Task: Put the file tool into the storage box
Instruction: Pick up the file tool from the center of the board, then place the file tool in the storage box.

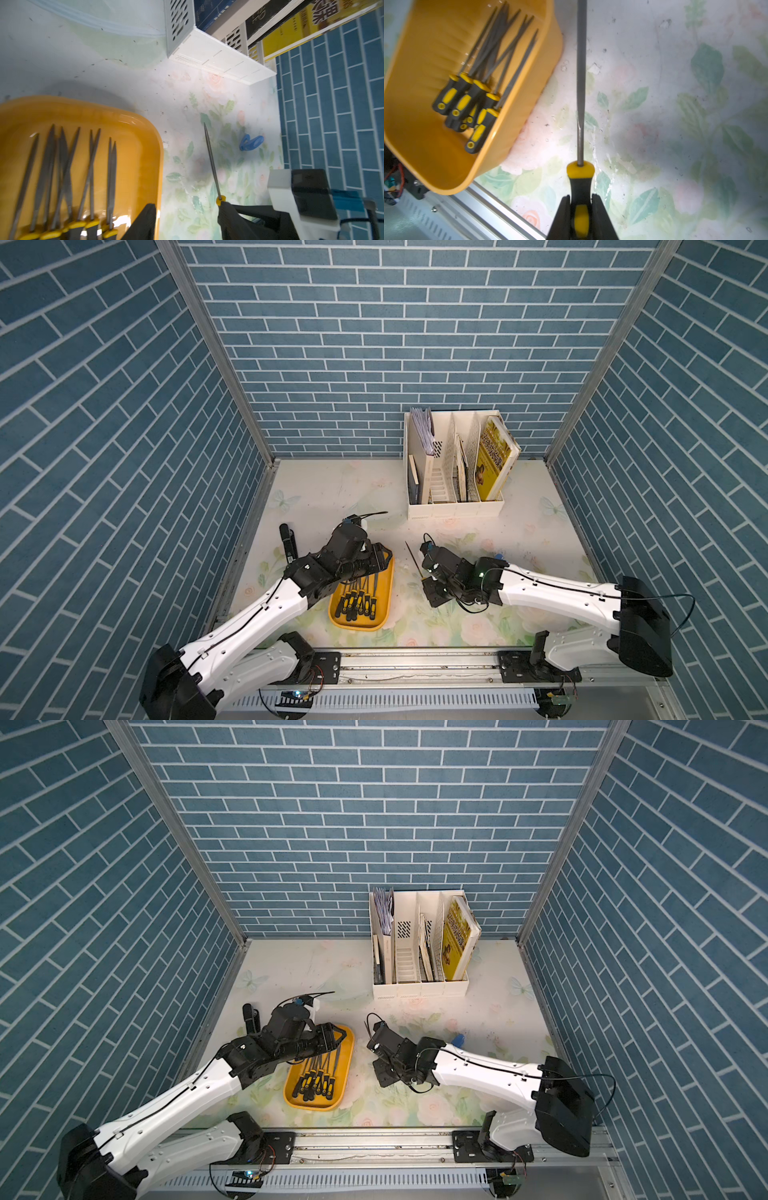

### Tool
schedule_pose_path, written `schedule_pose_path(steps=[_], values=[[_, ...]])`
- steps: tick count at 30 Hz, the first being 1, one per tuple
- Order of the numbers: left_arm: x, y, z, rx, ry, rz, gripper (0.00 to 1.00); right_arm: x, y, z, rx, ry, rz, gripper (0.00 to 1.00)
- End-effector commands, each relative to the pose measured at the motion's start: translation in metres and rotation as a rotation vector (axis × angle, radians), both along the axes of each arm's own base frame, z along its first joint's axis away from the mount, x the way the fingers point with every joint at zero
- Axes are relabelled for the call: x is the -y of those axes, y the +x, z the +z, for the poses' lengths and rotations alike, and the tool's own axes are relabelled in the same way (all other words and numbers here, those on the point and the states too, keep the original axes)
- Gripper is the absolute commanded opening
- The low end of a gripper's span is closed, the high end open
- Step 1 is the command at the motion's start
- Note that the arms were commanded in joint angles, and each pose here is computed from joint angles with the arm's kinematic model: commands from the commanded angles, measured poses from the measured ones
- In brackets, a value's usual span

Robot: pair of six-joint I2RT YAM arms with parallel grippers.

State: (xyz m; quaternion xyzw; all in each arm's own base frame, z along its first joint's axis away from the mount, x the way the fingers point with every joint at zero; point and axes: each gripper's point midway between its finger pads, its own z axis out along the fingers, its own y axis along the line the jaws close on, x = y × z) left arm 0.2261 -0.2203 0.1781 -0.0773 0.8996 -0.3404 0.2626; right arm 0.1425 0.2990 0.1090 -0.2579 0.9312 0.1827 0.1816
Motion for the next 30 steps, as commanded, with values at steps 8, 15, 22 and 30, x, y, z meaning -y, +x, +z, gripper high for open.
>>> schedule_pose_path(steps=[8,15,22,30], values=[[0.004,0.009,0.000,-0.012,-0.067,0.152,0.55,-0.035,-0.012,0.017,-0.015,0.096,0.038,0.01],[-0.006,0.015,-0.022,-0.029,0.022,0.196,0.56,-0.053,-0.024,0.028,-0.031,0.153,0.055,0.01],[-0.004,0.025,-0.032,-0.028,0.073,0.204,0.26,-0.066,-0.033,0.034,-0.043,0.189,0.076,0.01],[-0.019,0.023,-0.026,-0.005,0.123,0.155,0.00,-0.072,-0.025,0.038,-0.032,0.147,0.094,0.48]])
